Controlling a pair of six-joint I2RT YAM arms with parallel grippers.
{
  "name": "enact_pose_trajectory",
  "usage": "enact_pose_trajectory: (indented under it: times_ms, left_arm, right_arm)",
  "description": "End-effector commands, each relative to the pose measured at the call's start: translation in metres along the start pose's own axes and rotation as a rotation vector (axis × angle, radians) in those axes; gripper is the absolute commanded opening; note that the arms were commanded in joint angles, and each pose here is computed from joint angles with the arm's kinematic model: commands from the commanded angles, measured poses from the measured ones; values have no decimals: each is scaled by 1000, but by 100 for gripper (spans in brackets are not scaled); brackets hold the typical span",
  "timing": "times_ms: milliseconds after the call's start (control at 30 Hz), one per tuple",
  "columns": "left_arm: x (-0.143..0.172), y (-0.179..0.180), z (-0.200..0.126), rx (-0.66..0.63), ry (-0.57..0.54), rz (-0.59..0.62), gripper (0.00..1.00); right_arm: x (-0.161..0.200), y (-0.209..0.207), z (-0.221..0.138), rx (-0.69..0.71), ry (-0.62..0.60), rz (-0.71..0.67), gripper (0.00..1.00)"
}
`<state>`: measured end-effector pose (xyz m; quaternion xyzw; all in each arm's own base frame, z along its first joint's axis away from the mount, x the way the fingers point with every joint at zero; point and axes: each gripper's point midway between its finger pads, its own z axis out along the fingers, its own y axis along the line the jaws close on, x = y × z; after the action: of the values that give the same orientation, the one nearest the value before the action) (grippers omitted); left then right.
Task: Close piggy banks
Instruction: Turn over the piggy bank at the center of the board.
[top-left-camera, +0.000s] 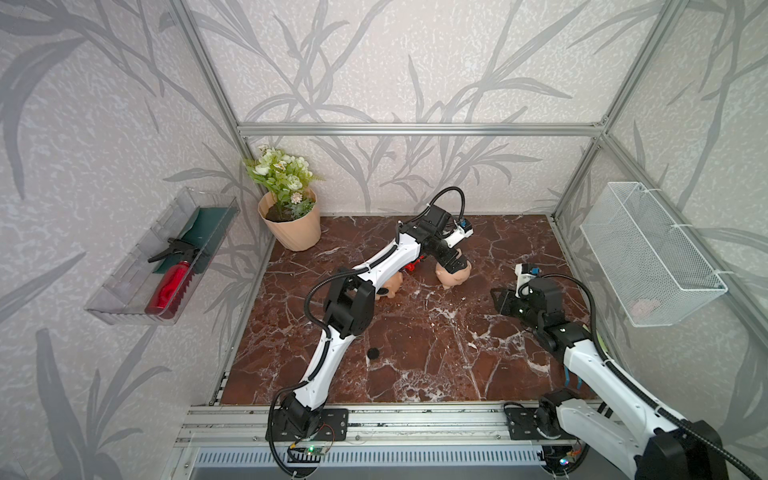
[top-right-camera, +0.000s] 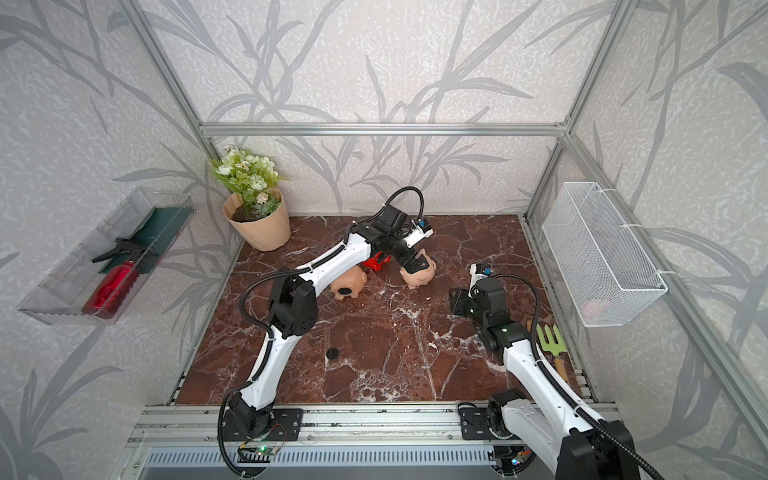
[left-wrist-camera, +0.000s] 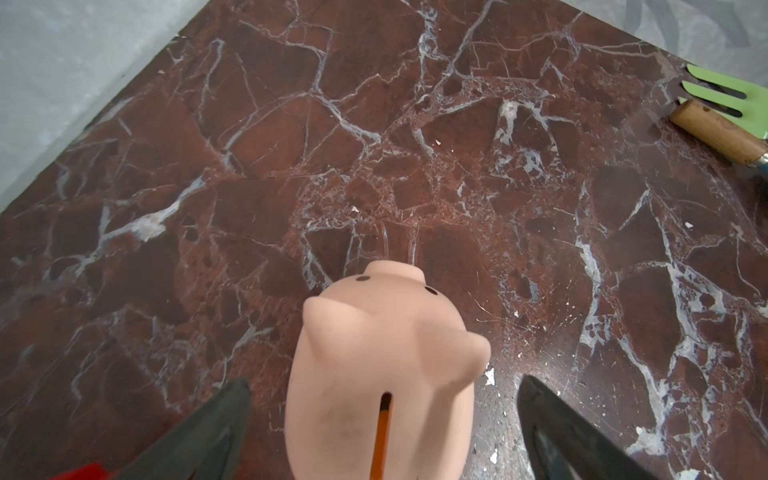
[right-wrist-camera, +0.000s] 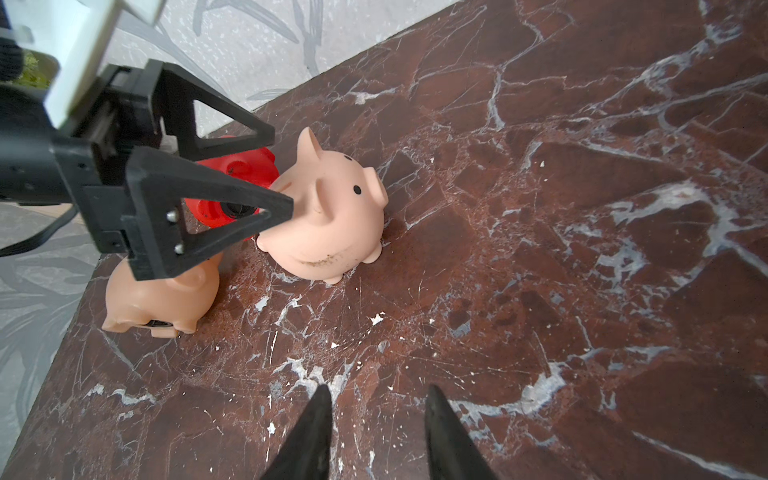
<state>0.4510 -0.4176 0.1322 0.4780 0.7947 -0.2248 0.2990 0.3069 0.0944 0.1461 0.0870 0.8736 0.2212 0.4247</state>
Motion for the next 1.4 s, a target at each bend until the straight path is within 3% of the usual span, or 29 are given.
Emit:
enact_pose_trajectory:
  times_ms: [0,667,900,1200,1367]
  left_arm:
    - [-2,-20,4,96,-4,73,99]
    - [-12,-4,31,36,-61,152,98]
    - [-12,-9,27,52,-56,157,80]
    - [-17,-13,18,65,-58,88,75]
    - [-20,-26,6,146,-65,1,75]
  right_arm:
    - [-1,1,-4,-14,1,-11,38]
    - [-3,-1,-2,-25,9,11,38]
    - [-2,-1,1,-35,20,28,38]
    - [-1,0,2,-43,28,38,38]
    - [0,1,2,-49,31,47,38]
